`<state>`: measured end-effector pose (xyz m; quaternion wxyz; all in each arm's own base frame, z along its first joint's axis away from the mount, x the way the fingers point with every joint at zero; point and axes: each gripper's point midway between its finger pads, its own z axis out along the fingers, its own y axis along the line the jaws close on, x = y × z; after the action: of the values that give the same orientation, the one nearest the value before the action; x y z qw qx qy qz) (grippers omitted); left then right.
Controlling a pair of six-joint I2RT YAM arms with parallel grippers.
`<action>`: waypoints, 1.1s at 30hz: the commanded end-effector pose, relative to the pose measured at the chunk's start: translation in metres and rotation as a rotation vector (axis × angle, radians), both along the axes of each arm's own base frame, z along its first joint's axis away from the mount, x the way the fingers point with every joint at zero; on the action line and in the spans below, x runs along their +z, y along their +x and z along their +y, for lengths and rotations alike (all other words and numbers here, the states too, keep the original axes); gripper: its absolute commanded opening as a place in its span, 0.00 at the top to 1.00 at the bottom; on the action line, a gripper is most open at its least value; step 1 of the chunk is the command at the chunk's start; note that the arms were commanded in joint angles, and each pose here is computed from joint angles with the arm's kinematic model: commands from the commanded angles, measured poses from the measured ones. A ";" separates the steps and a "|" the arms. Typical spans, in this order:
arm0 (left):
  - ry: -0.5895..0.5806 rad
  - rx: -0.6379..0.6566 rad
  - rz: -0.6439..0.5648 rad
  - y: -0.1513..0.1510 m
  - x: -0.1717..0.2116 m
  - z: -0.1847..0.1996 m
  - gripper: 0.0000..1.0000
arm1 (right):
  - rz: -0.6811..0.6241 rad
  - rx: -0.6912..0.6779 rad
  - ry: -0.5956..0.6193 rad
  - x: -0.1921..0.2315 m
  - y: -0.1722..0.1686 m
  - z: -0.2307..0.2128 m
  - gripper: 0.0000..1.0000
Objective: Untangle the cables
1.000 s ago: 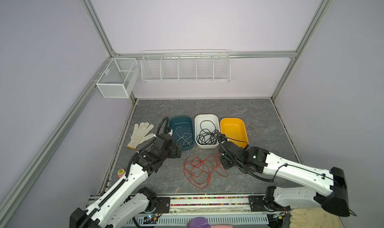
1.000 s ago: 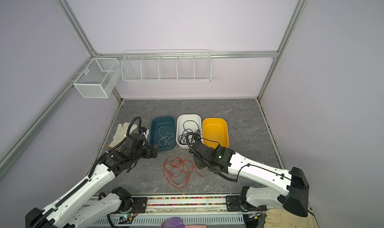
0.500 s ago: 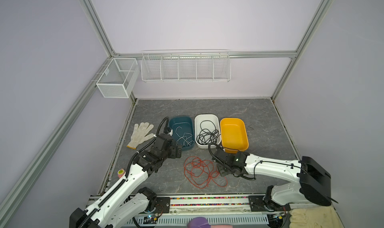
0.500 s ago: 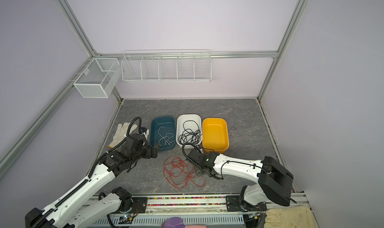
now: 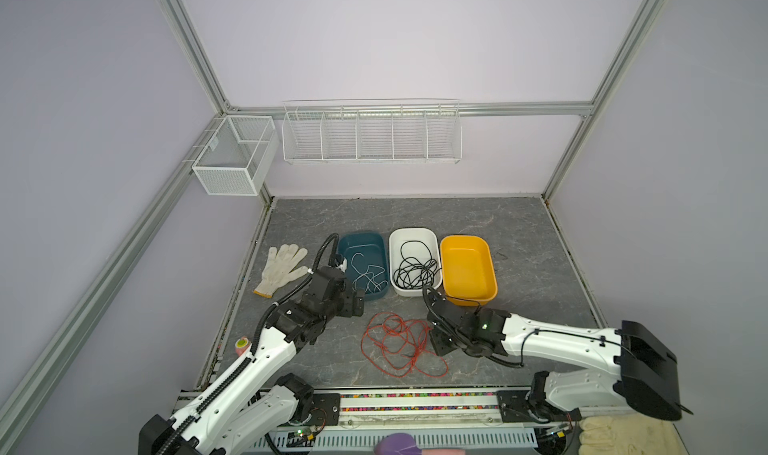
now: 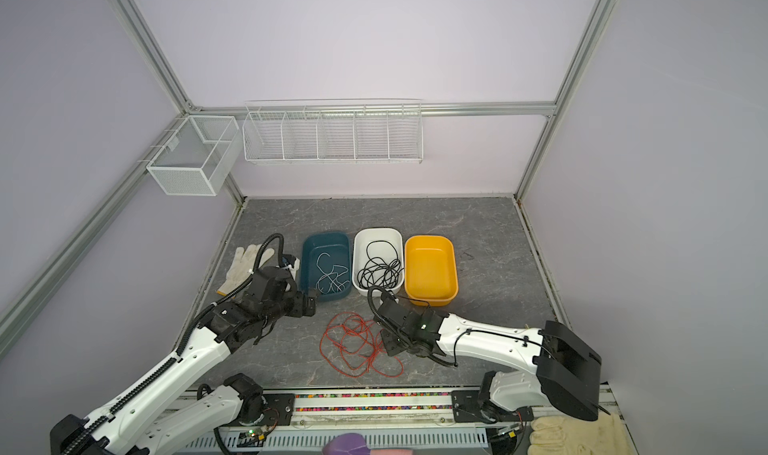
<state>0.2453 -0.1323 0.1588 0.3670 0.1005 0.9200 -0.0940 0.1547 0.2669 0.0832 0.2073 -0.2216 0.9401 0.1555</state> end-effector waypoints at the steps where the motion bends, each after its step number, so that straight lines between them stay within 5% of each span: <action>1: -0.037 -0.078 -0.006 -0.007 0.005 -0.014 0.01 | -0.070 0.086 0.115 0.030 0.000 0.018 0.94; 18: -0.164 -0.284 -0.015 -0.033 0.015 -0.053 0.01 | -0.147 0.323 0.351 0.102 -0.014 0.089 0.94; 33: -0.193 -0.308 -0.011 -0.037 0.019 -0.059 0.01 | -0.176 0.472 0.378 0.124 -0.037 0.116 0.94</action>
<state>0.2096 -0.1893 0.1783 0.3623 0.1967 0.8805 -0.2342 0.1218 0.3771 0.1895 0.2683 -0.3848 0.8177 0.3337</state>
